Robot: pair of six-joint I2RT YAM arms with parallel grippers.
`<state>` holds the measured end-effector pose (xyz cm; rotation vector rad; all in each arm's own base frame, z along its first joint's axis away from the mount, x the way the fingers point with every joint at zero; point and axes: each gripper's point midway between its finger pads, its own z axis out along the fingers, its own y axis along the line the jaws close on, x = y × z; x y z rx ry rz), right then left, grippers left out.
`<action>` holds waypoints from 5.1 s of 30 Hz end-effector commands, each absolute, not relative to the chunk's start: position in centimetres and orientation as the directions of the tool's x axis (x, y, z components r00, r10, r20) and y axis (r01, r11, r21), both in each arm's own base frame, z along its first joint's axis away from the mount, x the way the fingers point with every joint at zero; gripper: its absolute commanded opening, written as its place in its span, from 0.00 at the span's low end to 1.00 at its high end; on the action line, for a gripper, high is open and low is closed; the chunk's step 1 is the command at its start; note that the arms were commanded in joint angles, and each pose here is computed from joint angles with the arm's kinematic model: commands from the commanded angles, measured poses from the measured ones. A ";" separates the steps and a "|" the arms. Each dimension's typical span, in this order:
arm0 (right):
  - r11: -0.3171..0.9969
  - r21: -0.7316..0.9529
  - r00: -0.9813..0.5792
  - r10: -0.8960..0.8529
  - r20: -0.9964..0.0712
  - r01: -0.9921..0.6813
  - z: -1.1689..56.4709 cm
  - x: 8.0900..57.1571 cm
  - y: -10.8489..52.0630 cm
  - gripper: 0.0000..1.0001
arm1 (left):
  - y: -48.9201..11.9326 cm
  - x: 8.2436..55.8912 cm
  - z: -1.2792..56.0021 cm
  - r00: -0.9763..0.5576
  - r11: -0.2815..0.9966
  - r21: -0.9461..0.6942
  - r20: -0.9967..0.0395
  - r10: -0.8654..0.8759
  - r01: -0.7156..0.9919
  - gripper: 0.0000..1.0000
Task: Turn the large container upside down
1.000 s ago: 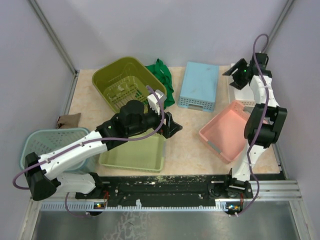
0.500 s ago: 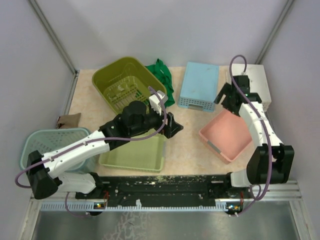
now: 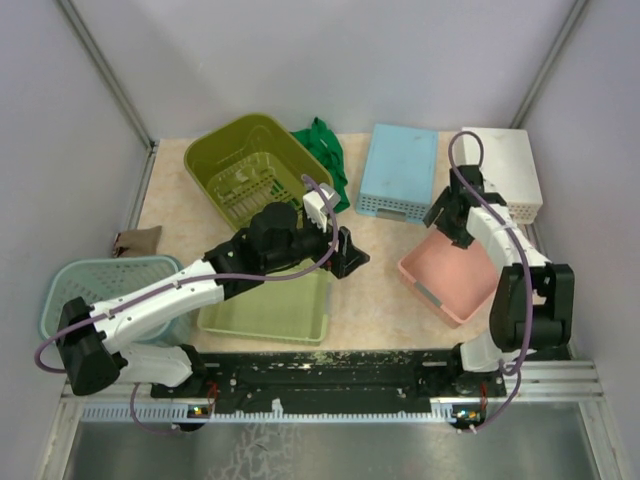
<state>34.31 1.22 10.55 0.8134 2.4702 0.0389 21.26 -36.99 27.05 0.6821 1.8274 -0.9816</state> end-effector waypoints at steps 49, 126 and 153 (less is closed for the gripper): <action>0.048 0.962 -0.727 0.644 -0.237 -0.270 28.6 20.8 16.7 0.00 | -35.0 20.6 33.3 -0.370 0.526 -0.326 -0.929 -0.023 0.785 1.00; 0.661 0.362 -0.420 0.720 -0.553 0.657 14.5 19.2 -1.7 0.26 | -38.1 20.1 28.5 -0.440 0.453 -0.356 -0.894 0.091 0.817 1.00; 0.778 0.500 -0.396 0.626 -0.672 0.381 22.2 23.6 0.5 0.64 | -38.5 29.4 13.2 -0.724 0.905 -0.267 -0.687 0.061 0.330 0.99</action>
